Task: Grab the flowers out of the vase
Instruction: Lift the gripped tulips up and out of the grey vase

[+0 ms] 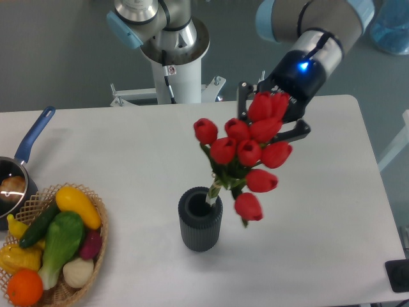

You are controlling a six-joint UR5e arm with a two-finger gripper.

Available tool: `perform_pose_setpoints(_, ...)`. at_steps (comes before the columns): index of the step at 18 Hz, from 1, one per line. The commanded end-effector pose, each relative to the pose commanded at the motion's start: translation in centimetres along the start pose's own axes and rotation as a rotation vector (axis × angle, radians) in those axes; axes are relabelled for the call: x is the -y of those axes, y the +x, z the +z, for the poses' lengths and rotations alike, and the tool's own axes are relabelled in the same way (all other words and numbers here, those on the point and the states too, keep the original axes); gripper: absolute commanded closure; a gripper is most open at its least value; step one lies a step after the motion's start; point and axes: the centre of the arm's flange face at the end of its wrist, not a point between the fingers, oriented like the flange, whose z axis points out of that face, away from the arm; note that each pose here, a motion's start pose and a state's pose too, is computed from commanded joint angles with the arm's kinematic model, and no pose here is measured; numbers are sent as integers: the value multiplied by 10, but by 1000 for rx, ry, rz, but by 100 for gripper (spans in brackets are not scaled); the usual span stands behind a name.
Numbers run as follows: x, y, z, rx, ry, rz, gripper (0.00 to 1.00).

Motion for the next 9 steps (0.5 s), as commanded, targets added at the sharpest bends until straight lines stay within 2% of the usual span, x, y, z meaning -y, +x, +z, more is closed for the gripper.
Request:
perform_pose_setpoints(3, -7, -17, -21, 62, -22, 14, 100)
perform_pose_setpoints(5, -23, -31, -30, 156, -128, 40, 100)
perform_pose_setpoints(9, -64, -58, -29, 244, -304, 85, 100)
